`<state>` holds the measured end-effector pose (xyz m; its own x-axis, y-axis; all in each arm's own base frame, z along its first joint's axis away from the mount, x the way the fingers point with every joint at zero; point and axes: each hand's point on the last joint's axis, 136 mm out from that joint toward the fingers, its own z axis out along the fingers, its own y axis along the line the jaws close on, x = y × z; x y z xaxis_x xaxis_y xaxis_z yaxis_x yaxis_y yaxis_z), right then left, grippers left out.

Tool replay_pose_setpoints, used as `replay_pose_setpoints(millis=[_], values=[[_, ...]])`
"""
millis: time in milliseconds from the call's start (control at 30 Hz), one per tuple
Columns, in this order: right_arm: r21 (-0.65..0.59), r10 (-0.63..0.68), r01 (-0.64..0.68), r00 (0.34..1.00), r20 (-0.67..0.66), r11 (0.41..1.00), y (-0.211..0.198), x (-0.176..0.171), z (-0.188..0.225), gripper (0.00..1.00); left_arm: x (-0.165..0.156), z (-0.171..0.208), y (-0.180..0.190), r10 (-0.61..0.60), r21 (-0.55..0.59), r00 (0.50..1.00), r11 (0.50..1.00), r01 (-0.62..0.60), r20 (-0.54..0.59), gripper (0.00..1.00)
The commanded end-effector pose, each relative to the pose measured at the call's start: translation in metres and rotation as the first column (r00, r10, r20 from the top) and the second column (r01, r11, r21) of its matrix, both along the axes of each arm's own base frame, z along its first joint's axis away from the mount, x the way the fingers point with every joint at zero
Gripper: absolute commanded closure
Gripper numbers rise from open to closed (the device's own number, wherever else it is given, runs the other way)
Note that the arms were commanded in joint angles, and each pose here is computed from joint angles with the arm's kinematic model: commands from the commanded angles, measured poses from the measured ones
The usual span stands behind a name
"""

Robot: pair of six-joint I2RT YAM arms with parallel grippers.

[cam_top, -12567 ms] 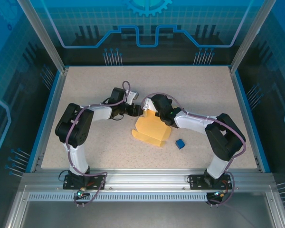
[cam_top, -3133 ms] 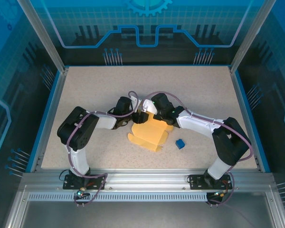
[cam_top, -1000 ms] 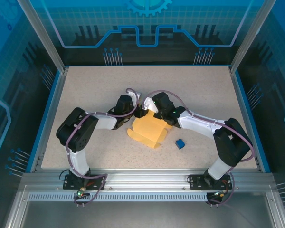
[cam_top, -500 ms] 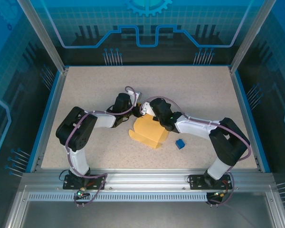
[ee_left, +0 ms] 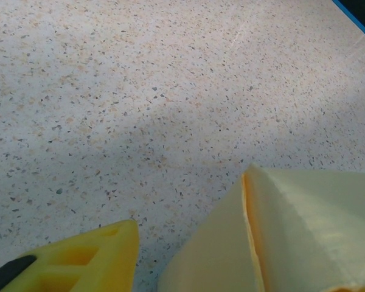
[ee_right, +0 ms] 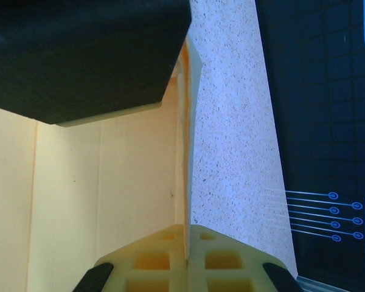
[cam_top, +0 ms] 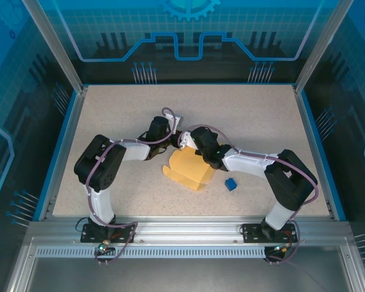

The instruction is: Fold the paper box

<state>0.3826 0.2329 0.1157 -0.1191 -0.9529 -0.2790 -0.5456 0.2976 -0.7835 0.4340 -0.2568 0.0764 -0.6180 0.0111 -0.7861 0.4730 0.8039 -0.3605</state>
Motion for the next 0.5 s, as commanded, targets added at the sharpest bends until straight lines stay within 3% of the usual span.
replay_pose_setpoints(millis=[0,267,467], values=[[0.0,0.062,-0.062,0.995,-0.076,0.998,0.008,-0.019,-0.013,1.0,0.013,-0.008,0.017,0.108,0.057,0.994,0.993,-0.107,-0.007,0.58],[0.008,0.061,-0.061,0.994,-0.093,0.998,0.008,-0.024,-0.014,1.0,0.023,-0.013,0.036,0.276,0.088,0.961,0.958,-0.273,-0.02,0.68],[0.031,0.063,-0.06,0.993,-0.096,0.998,0.009,-0.026,-0.01,1.0,0.024,-0.018,0.051,0.391,0.186,0.92,0.903,-0.387,0.014,0.73]])
